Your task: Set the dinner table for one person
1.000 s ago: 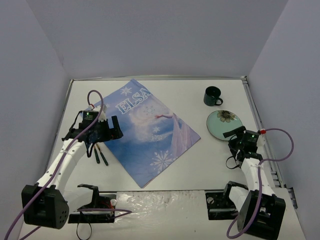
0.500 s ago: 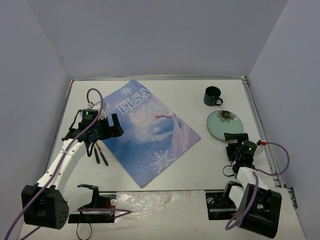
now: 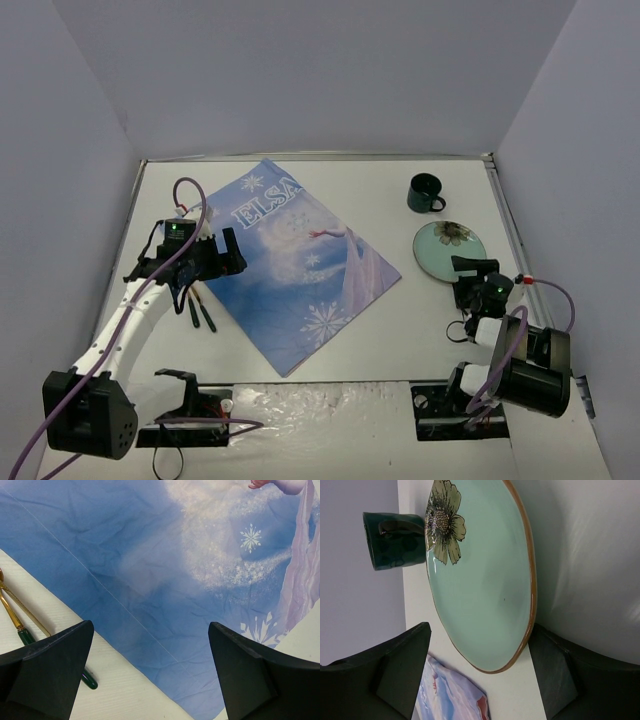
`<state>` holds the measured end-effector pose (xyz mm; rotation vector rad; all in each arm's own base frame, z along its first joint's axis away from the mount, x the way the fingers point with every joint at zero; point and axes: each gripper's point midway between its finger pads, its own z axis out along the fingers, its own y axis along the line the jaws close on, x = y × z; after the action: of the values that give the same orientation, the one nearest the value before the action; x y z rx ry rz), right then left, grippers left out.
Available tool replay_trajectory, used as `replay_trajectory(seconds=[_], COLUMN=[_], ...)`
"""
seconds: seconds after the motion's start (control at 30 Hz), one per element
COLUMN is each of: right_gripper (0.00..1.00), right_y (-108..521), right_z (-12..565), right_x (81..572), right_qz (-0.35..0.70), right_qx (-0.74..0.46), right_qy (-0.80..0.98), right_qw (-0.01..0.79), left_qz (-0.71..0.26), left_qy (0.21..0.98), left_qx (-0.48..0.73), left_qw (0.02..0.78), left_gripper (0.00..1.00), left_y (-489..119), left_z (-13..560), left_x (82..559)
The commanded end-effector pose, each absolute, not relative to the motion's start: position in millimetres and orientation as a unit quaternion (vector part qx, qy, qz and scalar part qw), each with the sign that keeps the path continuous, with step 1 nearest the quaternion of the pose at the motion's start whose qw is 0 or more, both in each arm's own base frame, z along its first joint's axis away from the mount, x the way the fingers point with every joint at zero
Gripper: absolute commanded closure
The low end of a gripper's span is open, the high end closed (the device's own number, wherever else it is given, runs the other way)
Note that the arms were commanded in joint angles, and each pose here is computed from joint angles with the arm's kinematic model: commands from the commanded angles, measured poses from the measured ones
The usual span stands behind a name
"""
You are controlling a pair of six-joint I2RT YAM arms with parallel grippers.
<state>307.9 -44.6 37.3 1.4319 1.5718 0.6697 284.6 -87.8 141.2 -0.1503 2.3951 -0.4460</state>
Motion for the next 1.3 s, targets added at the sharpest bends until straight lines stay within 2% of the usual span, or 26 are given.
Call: replay_trajectory(seconds=[0.0, 0.07, 0.23, 0.33, 0.5, 0.67, 0.83, 1.1, 1.27], right_gripper=[0.3, 0.33, 0.54, 0.74, 1.0, 1.0, 1.0, 1.0, 1.0], right_y=[-55, -56, -59, -60, -64, -73, -81, -39, 8], right_z=[16, 12, 1, -2, 6, 41, 111, 178, 203], right_x=[301, 301, 297, 295, 295, 301, 311, 339, 352], right_qz=[0.236, 0.233, 0.227, 0.228, 0.237, 0.246, 0.269, 0.356, 0.407], right_qx=[0.604, 0.608, 0.622, 0.628, 0.634, 0.622, 0.587, 0.481, 0.393], right_qy=[0.632, 0.632, 0.629, 0.624, 0.613, 0.598, 0.572, 0.615, 0.669], right_qw=[0.425, 0.42, 0.408, 0.404, 0.408, 0.441, 0.505, 0.513, 0.482], left_qz=[-0.17, -0.168, -0.166, -0.165, -0.162, -0.16, -0.158, -0.154, -0.152], left_qy=[0.905, 0.906, 0.906, 0.907, 0.908, 0.908, 0.91, 0.912, 0.913], left_qx=[-0.051, -0.053, -0.053, -0.054, -0.054, -0.055, -0.055, -0.054, -0.054], left_qw=[0.386, 0.386, 0.385, 0.384, 0.383, 0.384, 0.379, 0.377, 0.375], left_gripper=[0.03, 0.03, 0.03, 0.03, 0.03, 0.03, 0.03, 0.03, 0.03], left_y=[-85, -84, -83, -83, -82, -81, -81, -80, -80], left_z=[163, 163, 162, 161, 160, 160, 157, 156, 155], left_x=[299, 299, 299, 299, 299, 300, 300, 302, 305])
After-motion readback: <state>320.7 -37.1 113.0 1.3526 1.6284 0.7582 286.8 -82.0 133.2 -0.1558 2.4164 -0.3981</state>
